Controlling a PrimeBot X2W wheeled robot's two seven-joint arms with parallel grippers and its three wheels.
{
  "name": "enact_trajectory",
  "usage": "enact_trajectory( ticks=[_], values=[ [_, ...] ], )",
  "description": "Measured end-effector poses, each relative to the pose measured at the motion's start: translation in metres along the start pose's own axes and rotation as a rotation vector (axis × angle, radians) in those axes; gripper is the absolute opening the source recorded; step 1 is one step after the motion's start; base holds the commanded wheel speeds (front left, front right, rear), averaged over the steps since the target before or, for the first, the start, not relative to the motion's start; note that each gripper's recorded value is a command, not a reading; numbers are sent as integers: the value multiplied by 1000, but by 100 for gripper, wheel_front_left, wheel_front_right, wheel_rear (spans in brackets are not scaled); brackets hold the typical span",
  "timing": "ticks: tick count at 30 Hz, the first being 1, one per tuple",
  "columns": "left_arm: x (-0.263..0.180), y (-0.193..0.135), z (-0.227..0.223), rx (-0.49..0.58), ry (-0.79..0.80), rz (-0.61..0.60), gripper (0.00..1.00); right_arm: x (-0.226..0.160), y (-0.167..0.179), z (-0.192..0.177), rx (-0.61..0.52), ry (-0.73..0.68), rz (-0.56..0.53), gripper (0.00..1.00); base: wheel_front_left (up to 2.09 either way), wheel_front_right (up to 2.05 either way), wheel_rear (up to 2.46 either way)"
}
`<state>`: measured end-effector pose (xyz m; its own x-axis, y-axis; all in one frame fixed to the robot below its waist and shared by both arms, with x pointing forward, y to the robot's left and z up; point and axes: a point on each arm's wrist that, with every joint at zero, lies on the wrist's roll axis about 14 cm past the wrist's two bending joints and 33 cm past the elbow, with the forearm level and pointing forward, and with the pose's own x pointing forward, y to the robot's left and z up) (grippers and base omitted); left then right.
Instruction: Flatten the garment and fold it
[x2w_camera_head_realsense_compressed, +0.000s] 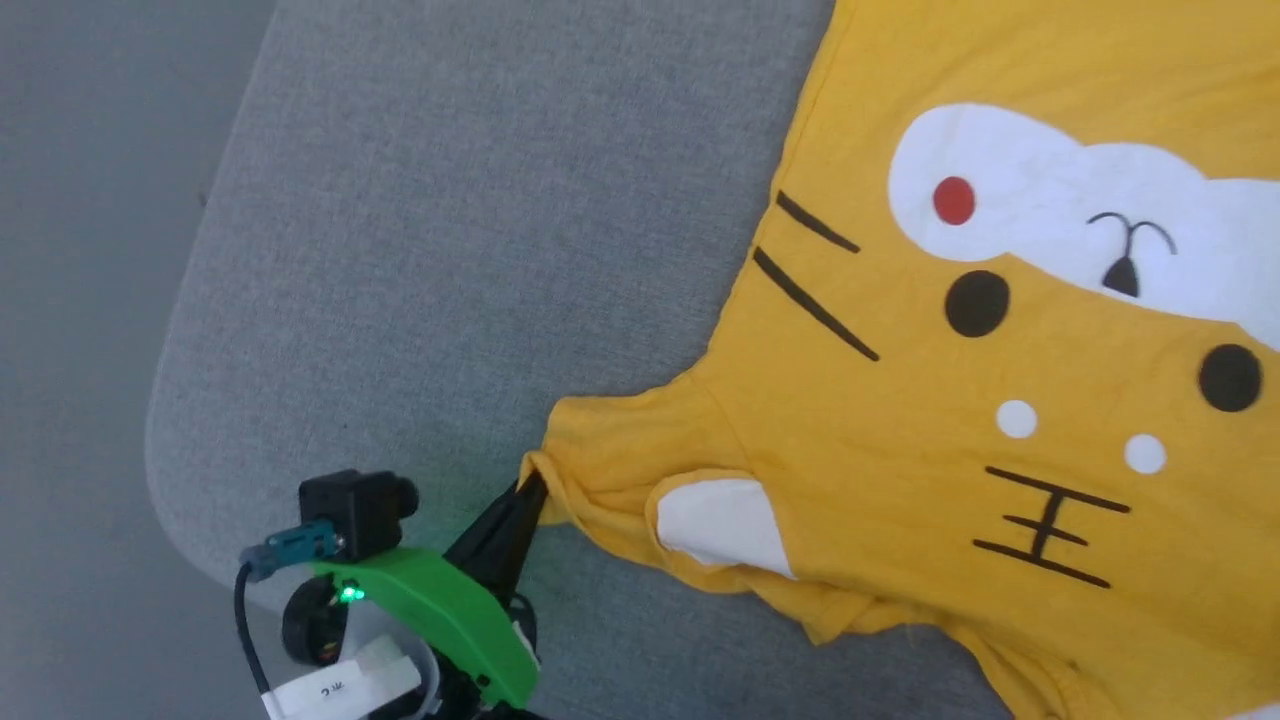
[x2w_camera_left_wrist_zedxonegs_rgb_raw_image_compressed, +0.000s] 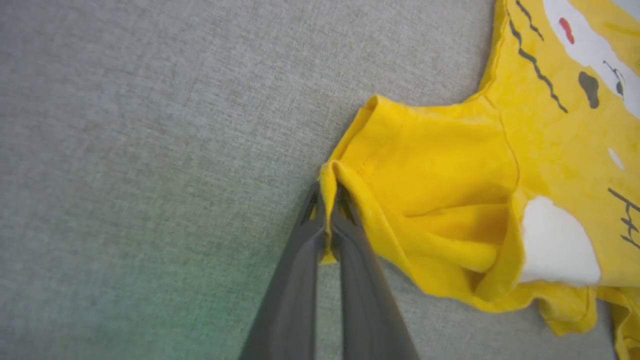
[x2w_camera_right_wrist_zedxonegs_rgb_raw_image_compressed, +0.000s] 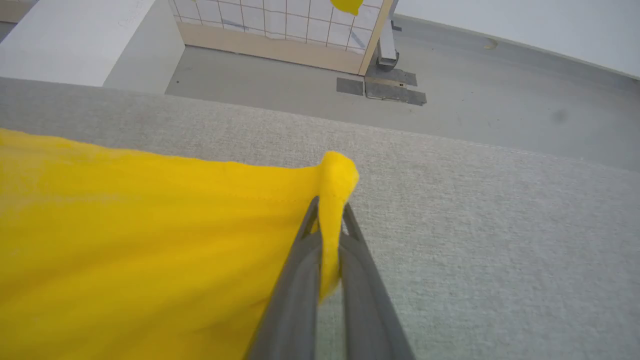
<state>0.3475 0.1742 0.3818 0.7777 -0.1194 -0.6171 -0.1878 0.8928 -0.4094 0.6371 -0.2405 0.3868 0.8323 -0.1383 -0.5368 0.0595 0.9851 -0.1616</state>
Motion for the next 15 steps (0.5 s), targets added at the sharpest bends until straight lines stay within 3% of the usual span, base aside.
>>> enact_trajectory(
  ticks=[8, 15],
  values=[
    [-26, -5, -2, 31, 10, -24, 0, -79, -56, -24, 44, -112, -83, 0, 0, 0, 0],
    [-40, -20, -1, 62, 4, -86, 0, -160, -106, -97, 170, 50, -190, 0, 0, 0, 0]
  ],
)
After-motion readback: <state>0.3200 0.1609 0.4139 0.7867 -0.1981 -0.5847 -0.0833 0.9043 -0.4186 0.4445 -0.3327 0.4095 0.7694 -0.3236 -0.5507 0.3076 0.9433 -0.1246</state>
